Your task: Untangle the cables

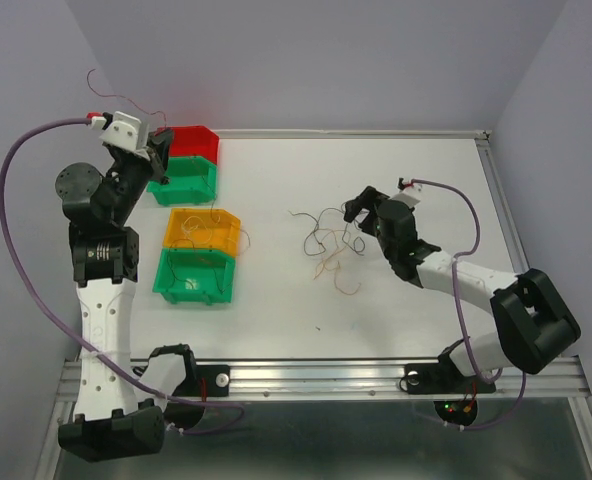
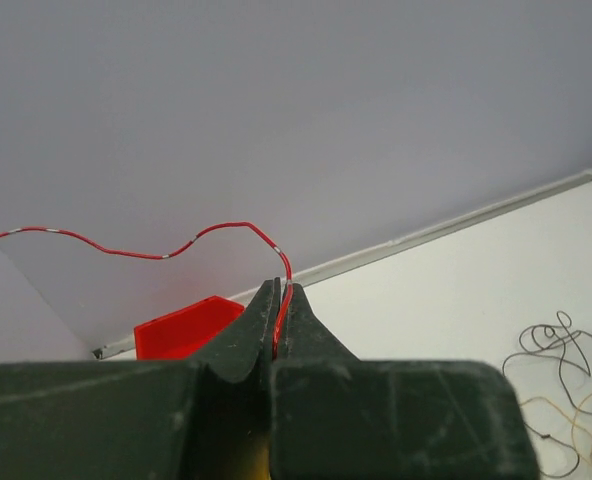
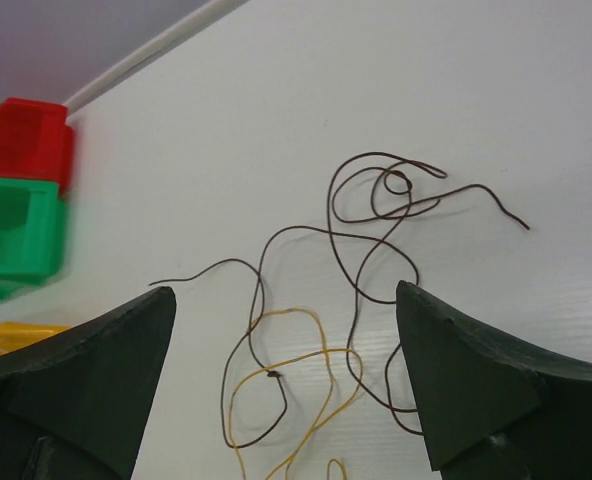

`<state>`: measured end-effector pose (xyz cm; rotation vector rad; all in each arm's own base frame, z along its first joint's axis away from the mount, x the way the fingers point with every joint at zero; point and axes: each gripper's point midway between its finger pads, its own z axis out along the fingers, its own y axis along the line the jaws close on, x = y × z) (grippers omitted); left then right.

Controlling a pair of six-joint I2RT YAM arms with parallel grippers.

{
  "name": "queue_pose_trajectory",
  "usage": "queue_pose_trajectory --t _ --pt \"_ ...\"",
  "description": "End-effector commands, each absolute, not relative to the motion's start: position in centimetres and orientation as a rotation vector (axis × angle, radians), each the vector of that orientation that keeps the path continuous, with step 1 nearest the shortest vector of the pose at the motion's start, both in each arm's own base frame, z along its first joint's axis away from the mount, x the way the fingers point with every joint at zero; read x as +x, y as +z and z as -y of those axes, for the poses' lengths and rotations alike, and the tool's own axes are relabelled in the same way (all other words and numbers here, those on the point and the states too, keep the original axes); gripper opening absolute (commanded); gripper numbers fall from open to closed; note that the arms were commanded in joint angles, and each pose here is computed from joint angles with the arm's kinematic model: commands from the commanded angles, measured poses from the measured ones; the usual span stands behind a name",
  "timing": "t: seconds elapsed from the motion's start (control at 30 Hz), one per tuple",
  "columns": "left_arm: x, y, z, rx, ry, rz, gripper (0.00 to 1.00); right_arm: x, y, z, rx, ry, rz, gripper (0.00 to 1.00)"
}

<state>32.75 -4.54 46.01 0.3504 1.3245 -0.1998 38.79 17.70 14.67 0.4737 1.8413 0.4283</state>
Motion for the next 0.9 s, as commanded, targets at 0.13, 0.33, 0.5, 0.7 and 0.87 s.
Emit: queue_pose_trajectory --t 0.13,0.33,0.5,0.7,0.87 --pt "28.8 44.0 8.3 0.664 -0.275 -1.307 0.0 37.5 19.1 -20.8 0.276 0.65 -1.738 0.95" --pt "27.4 39.6 8.0 0.733 -0.217 -1.362 0.0 37.0 19.6 -21.4 0.248 0.705 -1.728 0.95" --pt "27.7 37.4 6.8 0.715 -0.135 -1.4 0.0 36.8 19.5 -21.7 0.242 0.723 -1.731 0.95" --pt "28.7 38.2 5.4 0.622 -0.083 -1.408 0.0 36.9 19.4 -22.0 0.233 0.732 -1.735 0.95" --pt "29.1 37.5 5.9 0.632 -0.134 -1.434 0.0 36.8 19.5 -22.1 0.226 0.74 -1.731 0.95"
